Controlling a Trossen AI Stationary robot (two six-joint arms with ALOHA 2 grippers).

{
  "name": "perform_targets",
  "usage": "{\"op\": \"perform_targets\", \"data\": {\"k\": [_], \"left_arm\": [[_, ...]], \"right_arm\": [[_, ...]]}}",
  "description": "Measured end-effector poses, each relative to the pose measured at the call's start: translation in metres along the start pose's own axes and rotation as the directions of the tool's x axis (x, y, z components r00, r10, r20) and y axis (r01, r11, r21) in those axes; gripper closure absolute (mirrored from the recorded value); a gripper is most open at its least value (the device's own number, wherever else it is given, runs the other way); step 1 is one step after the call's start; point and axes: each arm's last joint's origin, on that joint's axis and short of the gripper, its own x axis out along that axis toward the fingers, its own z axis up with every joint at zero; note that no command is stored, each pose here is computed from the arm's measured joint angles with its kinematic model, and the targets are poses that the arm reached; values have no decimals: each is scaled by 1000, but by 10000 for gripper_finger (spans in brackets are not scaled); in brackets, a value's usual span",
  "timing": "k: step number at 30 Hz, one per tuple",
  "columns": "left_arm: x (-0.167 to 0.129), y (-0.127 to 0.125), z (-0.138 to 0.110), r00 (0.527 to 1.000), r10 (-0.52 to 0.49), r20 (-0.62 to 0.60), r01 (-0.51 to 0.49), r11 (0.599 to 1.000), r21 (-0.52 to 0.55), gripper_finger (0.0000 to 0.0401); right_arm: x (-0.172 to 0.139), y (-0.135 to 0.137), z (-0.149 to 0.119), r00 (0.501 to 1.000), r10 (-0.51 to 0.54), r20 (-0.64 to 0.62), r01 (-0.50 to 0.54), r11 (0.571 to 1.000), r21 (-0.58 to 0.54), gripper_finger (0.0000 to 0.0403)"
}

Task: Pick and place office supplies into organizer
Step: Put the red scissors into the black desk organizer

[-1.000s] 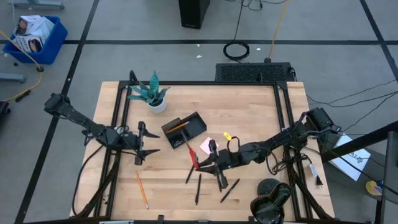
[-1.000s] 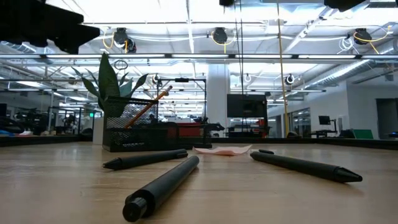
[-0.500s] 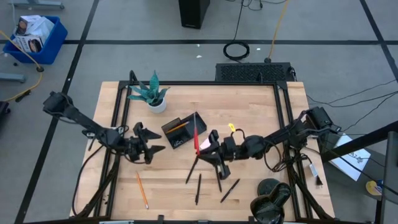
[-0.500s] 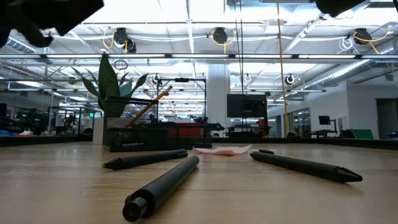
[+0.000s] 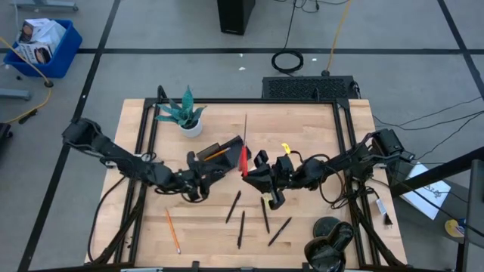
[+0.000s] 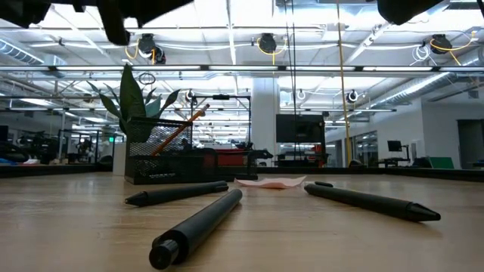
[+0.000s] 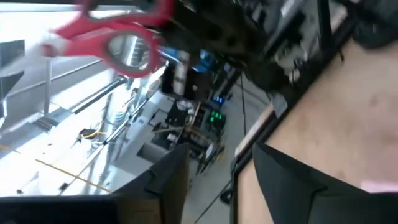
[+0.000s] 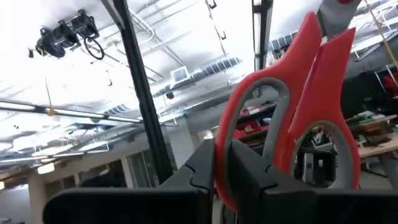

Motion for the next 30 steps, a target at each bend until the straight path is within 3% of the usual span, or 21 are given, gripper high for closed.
{"op": "perform_targets", "data": {"k": [4, 8, 15, 17, 19, 23, 27, 30], "left_arm": [[8, 0, 3, 997, 45, -71, -44, 999, 3, 254], [11, 6, 5, 987, 91, -136, -116, 975, -189, 278], [11, 8, 5, 978, 101, -180, -155, 936, -317, 298], [12, 9, 2, 975, 105, -194, -184, 872, -453, 299], [15, 9, -2, 974, 94, -207, -202, 778, -595, 299], [15, 3, -8, 992, -63, -107, -36, 675, -737, 299], [15, 12, -11, 979, -180, 99, 175, 476, -862, 299], [10, 24, -14, 910, -279, 305, 380, 273, -884, 299]], "right_arm": [[0, -1, 0, 1000, -3, -1, 3, 1000, -28, 378], [0, 0, -1, 1000, 20, -20, -20, 999, -39, 375], [0, 0, -7, 995, 41, -87, -48, 996, -75, 378], [-1, -1, -11, 990, 51, -130, -62, 994, -85, 378], [-1, -1, -15, 981, 70, -182, -90, 990, -104, 376], [-3, -3, -22, 949, 148, -280, -183, 977, -106, 377], [-4, 1, -24, 910, 274, -312, -320, 941, -108, 379], [-5, 3, -24, 879, 349, -326, -397, 913, -93, 377]]}}
